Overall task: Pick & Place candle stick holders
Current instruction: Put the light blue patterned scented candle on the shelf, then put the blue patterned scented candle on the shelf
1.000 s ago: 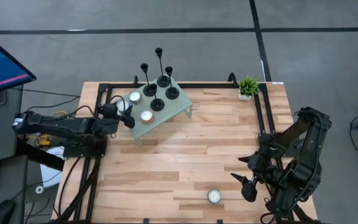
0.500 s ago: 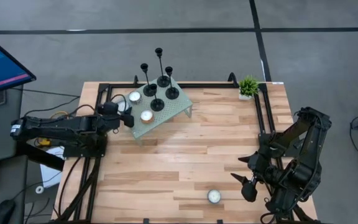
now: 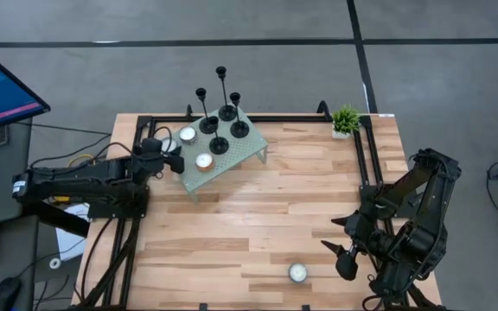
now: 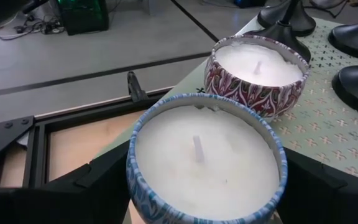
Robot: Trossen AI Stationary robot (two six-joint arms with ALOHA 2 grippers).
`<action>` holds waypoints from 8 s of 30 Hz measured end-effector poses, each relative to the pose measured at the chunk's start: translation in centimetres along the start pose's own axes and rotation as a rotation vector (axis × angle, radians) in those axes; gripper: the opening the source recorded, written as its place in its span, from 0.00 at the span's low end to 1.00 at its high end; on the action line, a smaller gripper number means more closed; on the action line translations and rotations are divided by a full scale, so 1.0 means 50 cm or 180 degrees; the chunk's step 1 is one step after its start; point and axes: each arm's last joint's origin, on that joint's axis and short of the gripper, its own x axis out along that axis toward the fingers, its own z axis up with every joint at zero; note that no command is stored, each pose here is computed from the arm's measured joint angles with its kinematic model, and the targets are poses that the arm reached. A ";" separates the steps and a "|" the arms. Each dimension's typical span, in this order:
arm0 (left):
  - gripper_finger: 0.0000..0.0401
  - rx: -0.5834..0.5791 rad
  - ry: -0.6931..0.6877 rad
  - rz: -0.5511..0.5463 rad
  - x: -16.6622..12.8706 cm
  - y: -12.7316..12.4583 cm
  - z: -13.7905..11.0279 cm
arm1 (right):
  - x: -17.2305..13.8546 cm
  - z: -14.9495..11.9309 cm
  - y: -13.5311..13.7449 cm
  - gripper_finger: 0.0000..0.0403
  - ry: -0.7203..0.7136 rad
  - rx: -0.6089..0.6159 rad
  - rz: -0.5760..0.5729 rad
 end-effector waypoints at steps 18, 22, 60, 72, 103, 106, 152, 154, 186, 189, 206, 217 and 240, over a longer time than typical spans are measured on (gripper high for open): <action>0.80 0.0039 0.0049 -0.0099 0.004 -0.005 0.002 | 0.000 0.000 0.000 0.75 -0.0001 0.0012 0.0001; 0.85 0.0058 0.0060 -0.0096 0.009 -0.012 0.001 | 0.000 0.000 0.001 0.75 -0.0002 0.0029 0.0012; 0.92 0.0765 -0.0323 -0.0287 -0.028 -0.034 0.113 | 0.002 0.002 0.011 0.75 -0.0009 0.0171 0.0115; 0.58 0.0337 0.0112 -0.1835 -0.095 -0.062 0.169 | 0.002 0.003 0.011 0.75 -0.0011 0.0189 0.0121; 0.01 0.0850 0.0420 -0.0971 -0.061 -0.072 0.053 | 0.005 0.006 0.015 0.75 -0.0034 0.0245 0.0156; 0.01 0.0906 0.0372 -0.0829 -0.060 -0.068 0.052 | 0.004 0.005 0.017 0.75 -0.0034 0.0256 0.0175; 0.01 -0.0134 0.1592 -0.4075 -0.214 -0.254 0.048 | 0.066 -0.142 0.113 0.75 0.0768 -0.0236 -0.0151; 0.01 -0.0171 0.1561 -0.4152 -0.230 -0.260 0.043 | 0.072 -0.179 0.131 0.75 0.0819 -0.0226 -0.0169; 0.01 -0.1347 -0.0484 -0.4914 -0.265 -0.053 0.243 | 0.295 -0.363 0.149 0.76 0.0557 0.0030 0.0356; 0.01 -0.1308 -0.0502 -0.4908 -0.265 -0.053 0.242 | 0.305 -0.356 0.144 0.81 0.0600 -0.0157 0.0291; 0.01 -0.1235 -0.0542 -0.4894 -0.266 -0.057 0.240 | 0.251 -0.278 0.153 0.96 0.0622 -0.0300 0.0410; 0.02 -0.1270 -0.0548 -0.4729 -0.263 -0.057 0.241 | 0.241 -0.387 0.081 0.96 0.0036 0.0294 0.0196; 0.01 -0.1205 -0.0508 -0.4516 -0.258 -0.059 0.234 | 0.327 -0.411 0.052 0.95 -0.0295 0.0149 0.0466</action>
